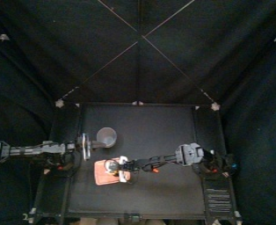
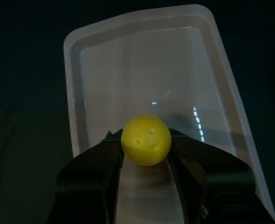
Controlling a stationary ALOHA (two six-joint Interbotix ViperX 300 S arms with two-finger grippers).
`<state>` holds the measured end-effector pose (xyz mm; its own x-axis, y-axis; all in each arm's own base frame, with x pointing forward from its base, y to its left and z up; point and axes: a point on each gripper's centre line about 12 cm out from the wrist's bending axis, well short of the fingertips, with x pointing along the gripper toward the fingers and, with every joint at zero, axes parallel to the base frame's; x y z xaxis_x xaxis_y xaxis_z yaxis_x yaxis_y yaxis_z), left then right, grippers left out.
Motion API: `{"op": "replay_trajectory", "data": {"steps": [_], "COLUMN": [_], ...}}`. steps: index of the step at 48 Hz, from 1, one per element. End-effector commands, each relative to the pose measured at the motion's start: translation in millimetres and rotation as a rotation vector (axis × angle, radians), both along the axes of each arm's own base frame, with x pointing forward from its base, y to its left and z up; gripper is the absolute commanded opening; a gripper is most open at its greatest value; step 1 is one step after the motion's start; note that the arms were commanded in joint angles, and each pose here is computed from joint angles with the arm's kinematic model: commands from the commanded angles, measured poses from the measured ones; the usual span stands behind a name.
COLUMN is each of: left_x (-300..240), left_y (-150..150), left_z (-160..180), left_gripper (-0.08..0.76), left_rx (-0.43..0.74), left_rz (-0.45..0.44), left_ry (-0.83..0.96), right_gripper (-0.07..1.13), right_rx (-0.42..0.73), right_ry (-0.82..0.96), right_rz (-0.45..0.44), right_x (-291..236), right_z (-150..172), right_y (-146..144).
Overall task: Pick the yellow can then place it on the pink plate
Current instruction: Drop yellow can on the pink plate and return to neutral
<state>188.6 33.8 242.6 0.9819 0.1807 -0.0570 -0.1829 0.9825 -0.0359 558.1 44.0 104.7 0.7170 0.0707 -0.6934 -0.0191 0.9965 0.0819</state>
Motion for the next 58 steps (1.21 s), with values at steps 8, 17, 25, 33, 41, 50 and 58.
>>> {"op": "replay_trajectory", "data": {"steps": [8,17,25,33,41,50,58], "left_x": [1.2,1.1,1.1,0.9,0.6,0.8,0.4], "left_y": [0.9,0.9,0.9,0.8,0.7,0.8,0.7], "left_z": [3.6,3.0,3.0,2.4,1.2,0.9,0.6], "left_gripper": [-0.024,-0.024,-0.024,-0.024,-0.024,-0.024,-0.024], "left_rx": [0.002,0.000,0.000,0.000,-0.001,-0.001,-0.001], "left_rz": [0.004,0.004,0.004,0.004,0.003,0.004,0.004], "left_ry": [-0.011,-0.009,-0.009,-0.008,-0.005,-0.003,-0.003], "right_gripper": [0.82,0.96,0.98,0.98,0.98,0.98,0.98], "right_rx": [0.008,0.029,0.005,-0.035,-0.037,-0.024,-0.014], "right_ry": [-0.072,-0.072,-0.101,-0.170,-0.254,-0.417,-0.548], "right_rz": [-0.013,-0.025,-0.013,0.002,-0.007,-0.040,-0.091], "right_x": [8.1,8.4,9.6,8.5,-6.3,-42.0,-78.2], "right_z": [27.4,28.0,37.5,49.8,69.0,95.6,109.8], "right_y": [-4.7,-4.1,-6.6,-11.4,-16.8,-28.1,-43.6]}}
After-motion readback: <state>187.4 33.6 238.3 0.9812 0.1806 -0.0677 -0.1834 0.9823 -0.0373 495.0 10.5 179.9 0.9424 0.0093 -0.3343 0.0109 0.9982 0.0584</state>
